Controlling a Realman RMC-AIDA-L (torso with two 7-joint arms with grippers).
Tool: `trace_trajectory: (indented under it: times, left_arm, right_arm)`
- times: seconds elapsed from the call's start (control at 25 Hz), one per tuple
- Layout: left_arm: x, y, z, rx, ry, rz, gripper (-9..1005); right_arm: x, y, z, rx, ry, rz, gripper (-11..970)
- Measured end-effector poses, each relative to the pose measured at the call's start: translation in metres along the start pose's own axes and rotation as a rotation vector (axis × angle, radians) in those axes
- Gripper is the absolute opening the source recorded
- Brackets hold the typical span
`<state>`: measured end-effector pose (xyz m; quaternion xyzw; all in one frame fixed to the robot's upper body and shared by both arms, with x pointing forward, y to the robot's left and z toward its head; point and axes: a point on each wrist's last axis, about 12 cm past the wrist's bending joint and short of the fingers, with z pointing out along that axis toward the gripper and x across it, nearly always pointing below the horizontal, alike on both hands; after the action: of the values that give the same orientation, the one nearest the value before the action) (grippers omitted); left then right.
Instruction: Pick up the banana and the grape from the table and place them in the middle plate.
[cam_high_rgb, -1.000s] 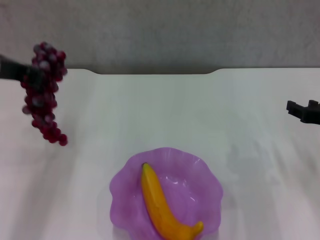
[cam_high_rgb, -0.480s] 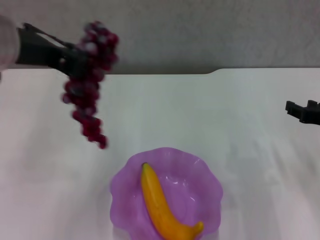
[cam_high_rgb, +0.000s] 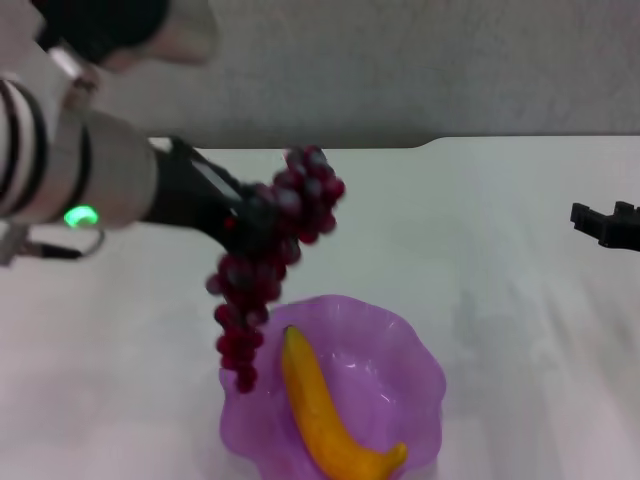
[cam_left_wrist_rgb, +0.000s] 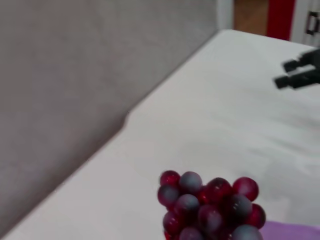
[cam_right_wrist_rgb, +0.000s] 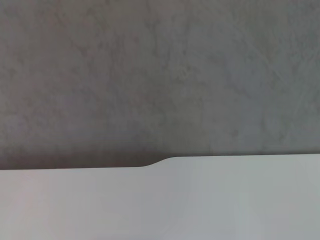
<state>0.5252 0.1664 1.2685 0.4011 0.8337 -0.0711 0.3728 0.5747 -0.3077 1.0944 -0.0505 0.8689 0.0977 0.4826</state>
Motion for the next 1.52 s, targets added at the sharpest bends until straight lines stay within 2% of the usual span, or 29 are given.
trace_trajectory:
  times: [0.28,0.6,0.8,1.16,1.52]
  left_arm:
    - [0.006,-0.033,0.029,0.122,0.077,0.043,206]
    - [0.016,-0.054,0.070,0.213,0.137,0.045,206]
    - [0.025,-0.055,0.095,0.219,0.171,0.029,205]
    - [0.051,-0.045,0.136,0.184,0.190,-0.009,204]
    - [0.057,-0.050,0.147,0.188,0.181,0.018,272]
  right_arm:
    - [-0.001,0.000,0.000,0.000,-0.002,0.000,606]
    - [-0.002,0.002,0.000,-0.005,-0.005,-0.005,606]
    - [-0.003,0.002,0.001,-0.007,-0.006,-0.006,606]
    - [-0.004,0.004,0.004,-0.012,0.000,-0.011,606]
    - [-0.004,0.004,0.005,-0.012,0.001,-0.012,606]
